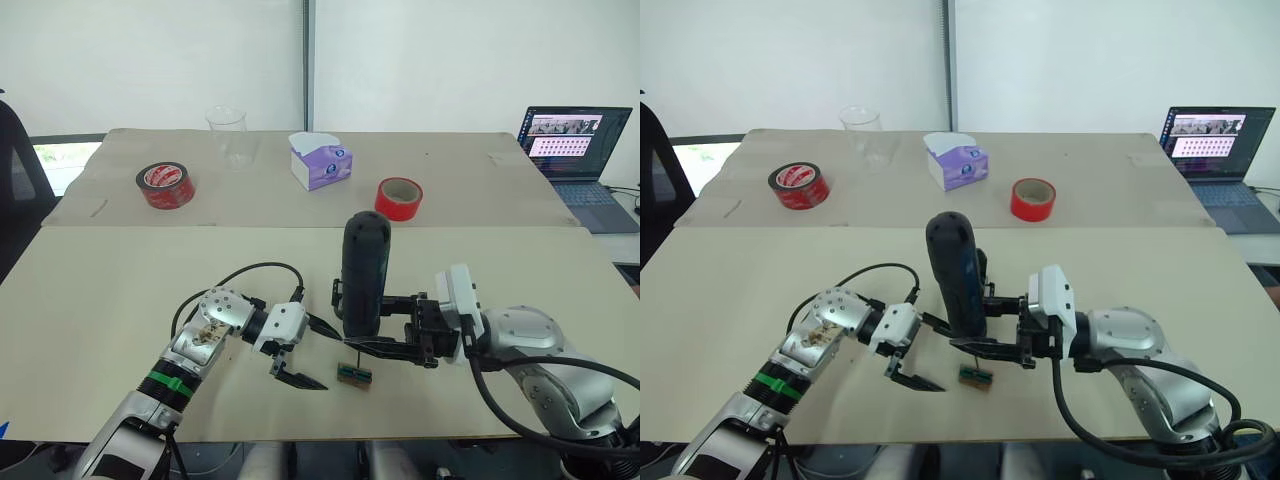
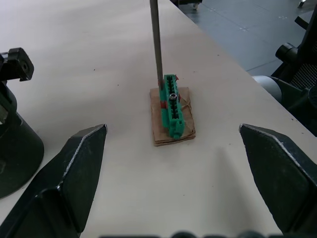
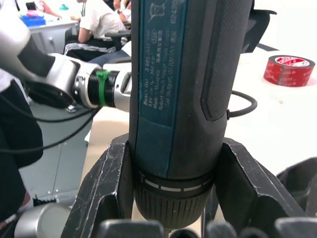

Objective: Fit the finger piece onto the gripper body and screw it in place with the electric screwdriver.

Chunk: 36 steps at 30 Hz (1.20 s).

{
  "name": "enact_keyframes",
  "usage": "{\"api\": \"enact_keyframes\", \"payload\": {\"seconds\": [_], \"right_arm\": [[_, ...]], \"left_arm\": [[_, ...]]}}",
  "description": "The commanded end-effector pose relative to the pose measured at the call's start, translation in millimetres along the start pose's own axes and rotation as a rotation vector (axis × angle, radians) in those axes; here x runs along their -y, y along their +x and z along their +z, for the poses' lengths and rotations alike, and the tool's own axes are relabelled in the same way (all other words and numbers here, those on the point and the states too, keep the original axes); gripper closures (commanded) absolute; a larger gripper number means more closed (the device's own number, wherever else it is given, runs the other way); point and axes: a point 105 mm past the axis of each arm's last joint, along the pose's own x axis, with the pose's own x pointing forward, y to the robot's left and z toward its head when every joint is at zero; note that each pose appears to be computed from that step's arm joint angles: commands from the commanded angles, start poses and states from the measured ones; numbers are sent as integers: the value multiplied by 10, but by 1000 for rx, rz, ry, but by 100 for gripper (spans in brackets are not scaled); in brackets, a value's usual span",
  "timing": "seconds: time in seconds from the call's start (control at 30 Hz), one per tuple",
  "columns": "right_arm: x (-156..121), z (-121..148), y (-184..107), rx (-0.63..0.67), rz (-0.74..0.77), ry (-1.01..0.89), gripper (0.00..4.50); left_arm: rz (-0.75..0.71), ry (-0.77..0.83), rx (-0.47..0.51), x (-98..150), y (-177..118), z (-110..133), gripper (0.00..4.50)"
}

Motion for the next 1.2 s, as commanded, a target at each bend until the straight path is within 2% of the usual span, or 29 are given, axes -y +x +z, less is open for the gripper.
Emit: {"api": "enact_keyframes", "payload": {"seconds": [0.03, 1.2], "right_arm": [[-75, 170, 28, 47, 26, -50, 261], [-50, 92, 49, 24, 12, -56, 261]], "left_arm": [[-9, 29, 13, -8, -5, 84, 0], [-14, 18, 4, 19, -32, 5, 0]]}}
